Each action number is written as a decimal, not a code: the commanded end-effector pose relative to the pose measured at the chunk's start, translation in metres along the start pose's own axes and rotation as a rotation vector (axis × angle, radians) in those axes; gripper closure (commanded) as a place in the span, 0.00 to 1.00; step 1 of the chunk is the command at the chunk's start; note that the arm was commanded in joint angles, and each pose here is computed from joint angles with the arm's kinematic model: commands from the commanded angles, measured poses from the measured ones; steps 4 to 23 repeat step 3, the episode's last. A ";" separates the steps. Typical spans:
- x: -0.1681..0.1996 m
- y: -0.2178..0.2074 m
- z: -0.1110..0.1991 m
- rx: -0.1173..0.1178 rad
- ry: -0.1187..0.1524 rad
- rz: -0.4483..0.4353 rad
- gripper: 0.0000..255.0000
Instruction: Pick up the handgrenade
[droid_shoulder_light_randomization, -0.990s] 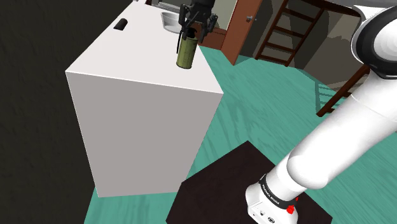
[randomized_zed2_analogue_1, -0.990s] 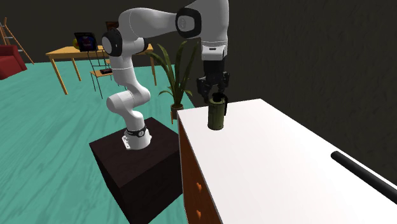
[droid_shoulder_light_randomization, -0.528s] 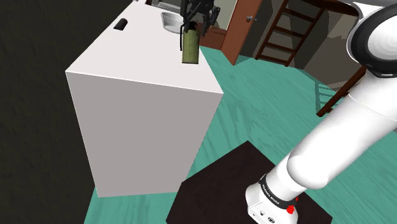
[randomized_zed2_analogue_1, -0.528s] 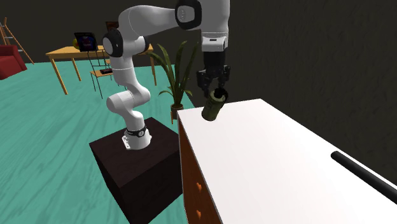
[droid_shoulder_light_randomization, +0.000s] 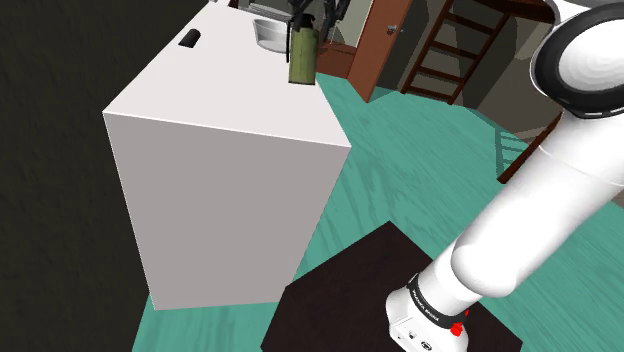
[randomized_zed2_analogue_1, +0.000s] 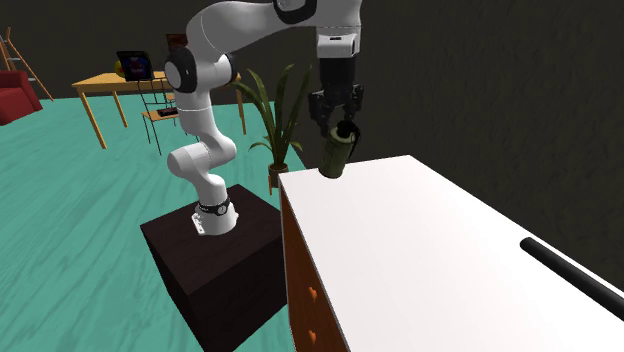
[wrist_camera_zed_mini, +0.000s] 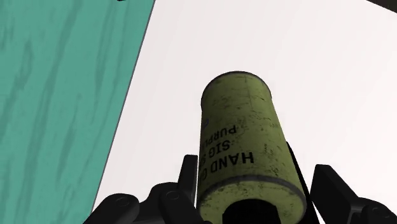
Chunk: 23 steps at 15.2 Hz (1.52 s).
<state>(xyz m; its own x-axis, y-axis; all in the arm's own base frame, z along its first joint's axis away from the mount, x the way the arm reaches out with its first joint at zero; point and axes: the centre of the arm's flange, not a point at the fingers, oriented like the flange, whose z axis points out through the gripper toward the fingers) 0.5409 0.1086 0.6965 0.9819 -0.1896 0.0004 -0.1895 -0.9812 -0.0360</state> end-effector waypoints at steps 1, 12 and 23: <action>0.000 -0.001 -0.012 0.000 0.000 0.000 1.00; 0.000 -0.001 -0.013 0.000 0.000 0.000 1.00; 0.000 -0.001 -0.013 0.000 0.000 0.000 1.00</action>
